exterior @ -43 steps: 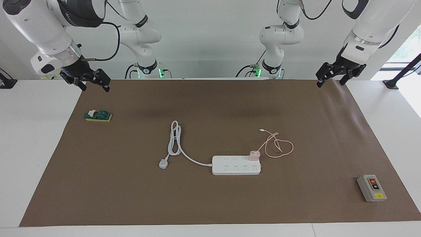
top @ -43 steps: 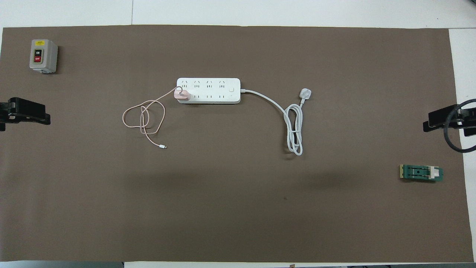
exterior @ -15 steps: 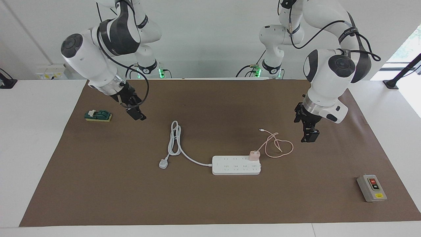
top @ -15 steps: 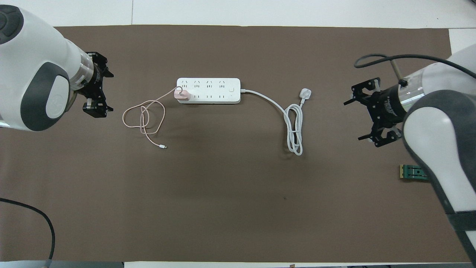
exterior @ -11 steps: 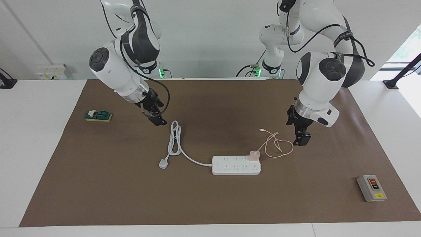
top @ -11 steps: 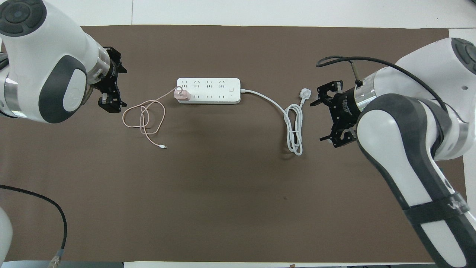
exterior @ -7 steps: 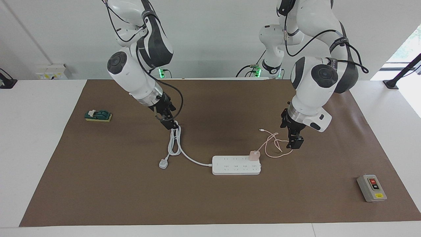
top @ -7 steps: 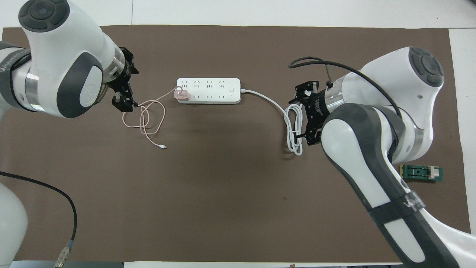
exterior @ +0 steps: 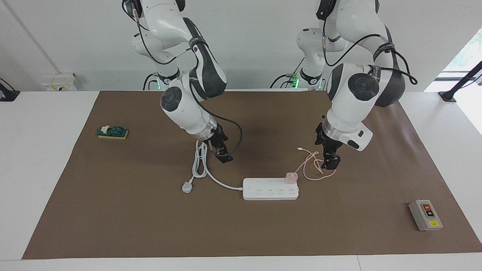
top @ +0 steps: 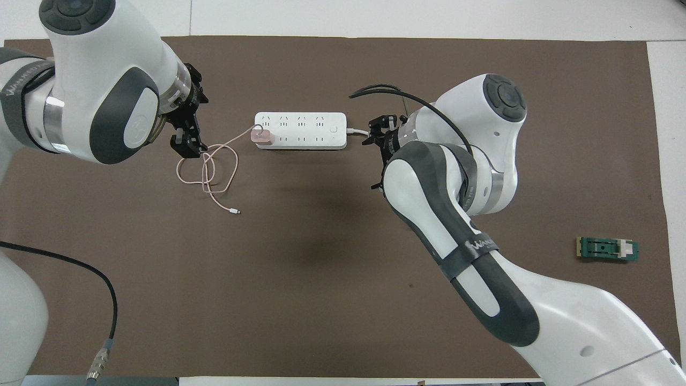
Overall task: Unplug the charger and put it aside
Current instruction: 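Reach the left gripper to the pink charger while the right gripper reaches the strip end, then grasp the pink charger with the left gripper while the right gripper holds the strip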
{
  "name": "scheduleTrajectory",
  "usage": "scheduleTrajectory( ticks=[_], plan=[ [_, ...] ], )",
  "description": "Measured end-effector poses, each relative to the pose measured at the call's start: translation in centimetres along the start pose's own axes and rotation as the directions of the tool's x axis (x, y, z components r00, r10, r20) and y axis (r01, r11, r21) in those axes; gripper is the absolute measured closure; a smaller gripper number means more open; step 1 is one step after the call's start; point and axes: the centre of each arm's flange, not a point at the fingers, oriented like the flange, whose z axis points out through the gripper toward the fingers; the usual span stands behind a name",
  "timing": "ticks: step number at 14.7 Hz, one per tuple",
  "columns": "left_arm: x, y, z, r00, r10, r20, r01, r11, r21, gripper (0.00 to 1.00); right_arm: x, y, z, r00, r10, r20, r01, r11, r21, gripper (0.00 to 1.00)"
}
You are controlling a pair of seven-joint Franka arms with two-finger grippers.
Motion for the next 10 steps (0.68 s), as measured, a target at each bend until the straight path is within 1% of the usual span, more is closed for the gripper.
scheduleTrajectory(
  ticks=[1, 3, 6, 8, 10],
  plan=[
    [0.0, 0.2, -0.2, 1.0, -0.002, 0.004, 0.002, 1.0, -0.012, 0.0, 0.1, -0.7, 1.3, 1.0, 0.004, -0.003, -0.004, 1.0, 0.013, 0.0],
    [-0.5, 0.6, 0.2, 1.0, -0.009, 0.011, 0.009, 1.0, -0.022, 0.0, 0.2, -2.1, 3.2, 1.0, 0.02, 0.013, -0.021, 0.999, 0.03, 0.0],
    [-3.2, 1.1, 3.2, 1.0, -0.003, 0.02, 0.004, 1.0, -0.022, 0.0, 0.5, -3.3, 4.5, 0.999, 0.041, 0.031, -0.042, 0.998, 0.051, 0.0],
    [-5.2, 1.3, 5.7, 1.0, -0.004, 0.009, 0.004, 1.0, -0.016, 0.0, 0.7, -3.9, 5.2, 0.999, 0.043, 0.028, -0.044, 0.997, 0.065, 0.0],
    [-6.5, 1.2, 7.1, 1.0, -0.005, 0.0, 0.005, 1.0, -0.012, 0.0, 0.5, -4.8, 5.9, 0.999, 0.036, 0.029, -0.038, 0.997, 0.073, 0.0]
  ],
)
